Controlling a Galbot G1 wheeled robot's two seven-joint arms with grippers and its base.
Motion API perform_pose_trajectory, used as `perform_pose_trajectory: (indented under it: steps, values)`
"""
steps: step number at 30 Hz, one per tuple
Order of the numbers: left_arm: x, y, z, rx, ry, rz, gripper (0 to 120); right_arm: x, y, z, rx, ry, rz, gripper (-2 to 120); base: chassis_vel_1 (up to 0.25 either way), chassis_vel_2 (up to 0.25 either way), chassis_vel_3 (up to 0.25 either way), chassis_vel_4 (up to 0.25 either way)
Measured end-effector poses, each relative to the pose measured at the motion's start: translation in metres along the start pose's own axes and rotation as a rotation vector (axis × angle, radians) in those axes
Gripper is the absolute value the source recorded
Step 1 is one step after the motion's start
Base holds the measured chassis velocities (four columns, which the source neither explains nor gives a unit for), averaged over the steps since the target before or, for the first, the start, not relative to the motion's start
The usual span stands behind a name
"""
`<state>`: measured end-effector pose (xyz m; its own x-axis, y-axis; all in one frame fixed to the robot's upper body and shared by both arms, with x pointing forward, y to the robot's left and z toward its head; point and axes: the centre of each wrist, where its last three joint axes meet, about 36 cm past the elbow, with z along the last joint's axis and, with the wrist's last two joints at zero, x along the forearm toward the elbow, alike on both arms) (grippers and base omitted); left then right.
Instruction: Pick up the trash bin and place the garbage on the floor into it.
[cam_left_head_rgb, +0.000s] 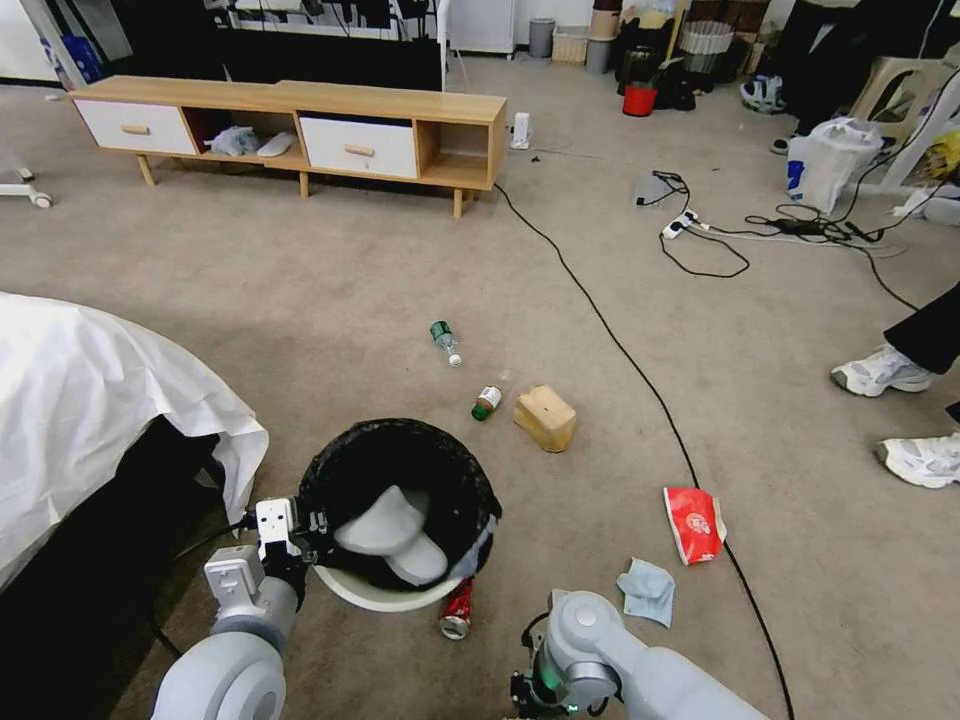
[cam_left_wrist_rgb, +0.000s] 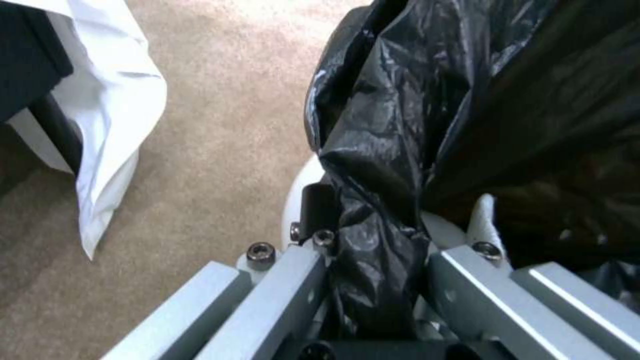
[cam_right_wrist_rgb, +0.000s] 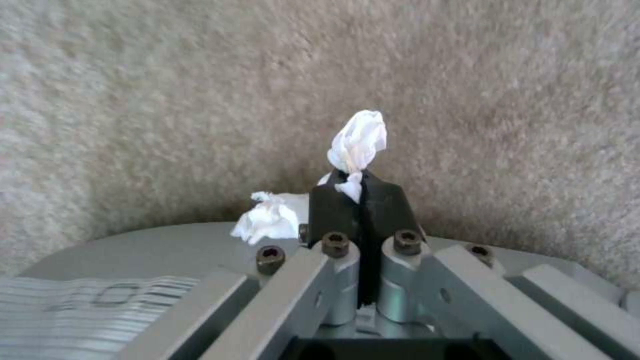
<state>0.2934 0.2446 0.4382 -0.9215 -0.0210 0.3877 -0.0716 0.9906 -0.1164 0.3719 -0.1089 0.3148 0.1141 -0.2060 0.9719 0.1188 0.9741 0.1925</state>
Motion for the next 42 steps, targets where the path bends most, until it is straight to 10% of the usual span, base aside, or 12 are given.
perform_pose_trajectory:
  steps: [42]
  values:
    - [-0.017,0.008,-0.005,-0.009,0.013,0.002,1,0.118,-0.010,-0.003,0.035,-0.236,-0.065,0,0.000,0.000,0.000,0.000]
